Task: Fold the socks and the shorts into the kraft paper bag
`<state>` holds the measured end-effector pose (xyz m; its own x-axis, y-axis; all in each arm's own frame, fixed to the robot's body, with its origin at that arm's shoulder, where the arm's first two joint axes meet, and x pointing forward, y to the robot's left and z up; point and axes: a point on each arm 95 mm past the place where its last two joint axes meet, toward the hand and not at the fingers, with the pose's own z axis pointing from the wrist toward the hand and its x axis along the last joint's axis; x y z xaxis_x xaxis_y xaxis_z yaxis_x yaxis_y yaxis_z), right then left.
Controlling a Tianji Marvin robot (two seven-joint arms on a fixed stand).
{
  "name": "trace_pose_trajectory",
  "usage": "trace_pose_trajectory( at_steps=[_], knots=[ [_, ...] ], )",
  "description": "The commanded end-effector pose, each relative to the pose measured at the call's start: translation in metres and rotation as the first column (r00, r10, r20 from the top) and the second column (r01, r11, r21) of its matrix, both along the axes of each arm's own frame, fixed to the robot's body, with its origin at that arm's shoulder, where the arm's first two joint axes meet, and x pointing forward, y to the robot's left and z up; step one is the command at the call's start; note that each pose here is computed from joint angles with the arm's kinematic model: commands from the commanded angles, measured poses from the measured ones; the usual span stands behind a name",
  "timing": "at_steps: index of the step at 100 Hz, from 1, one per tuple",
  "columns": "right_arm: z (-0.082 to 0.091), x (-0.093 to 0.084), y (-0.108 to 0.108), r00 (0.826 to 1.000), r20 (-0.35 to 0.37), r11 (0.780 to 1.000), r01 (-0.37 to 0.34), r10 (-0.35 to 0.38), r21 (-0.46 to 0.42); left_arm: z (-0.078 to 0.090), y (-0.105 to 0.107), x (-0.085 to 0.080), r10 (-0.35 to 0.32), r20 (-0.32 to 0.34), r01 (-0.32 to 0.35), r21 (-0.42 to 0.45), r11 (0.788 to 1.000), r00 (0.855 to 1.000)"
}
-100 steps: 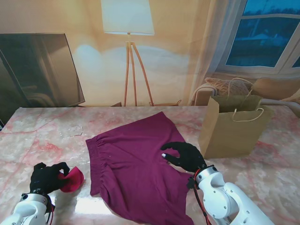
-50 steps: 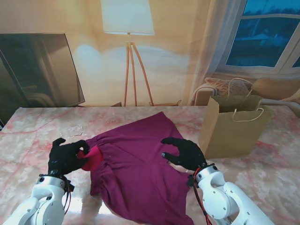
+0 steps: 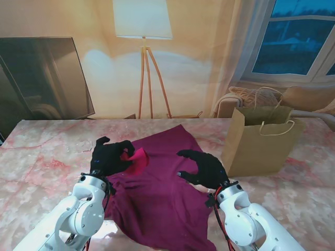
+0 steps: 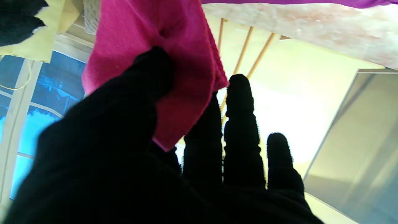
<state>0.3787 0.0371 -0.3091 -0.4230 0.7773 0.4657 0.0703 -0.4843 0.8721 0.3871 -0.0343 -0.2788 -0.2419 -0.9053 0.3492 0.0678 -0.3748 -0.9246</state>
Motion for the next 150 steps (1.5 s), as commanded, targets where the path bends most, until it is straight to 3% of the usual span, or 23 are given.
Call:
trace_pose_trajectory(
  at_steps=[1,28,75,124,150],
  knots=[
    [0.003,-0.005,0.009,1.000,0.009,1.000,-0.018,0.018,0.016,0.000,-0.010,0.007,-0.013,0.001,0.013,-0.027,1.000,1.000],
    [0.004,-0.009,0.019,1.000,-0.002,0.997,-0.023,0.023,0.078,-0.010,-0.045,0.020,-0.073,-0.002,0.072,-0.079,0.994,0.997],
    [0.003,-0.010,0.024,1.000,-0.019,0.992,0.003,-0.001,0.123,-0.004,-0.082,0.028,-0.162,0.059,0.169,-0.125,0.978,0.985],
    [0.008,-0.004,0.025,0.999,-0.008,0.977,0.040,-0.039,0.209,-0.004,-0.096,0.025,-0.225,0.079,0.234,-0.126,0.964,0.971],
    [0.008,0.001,0.030,0.995,0.040,0.972,0.083,-0.094,0.218,-0.008,-0.096,0.023,-0.252,0.079,0.261,-0.152,0.953,0.965]
  ],
)
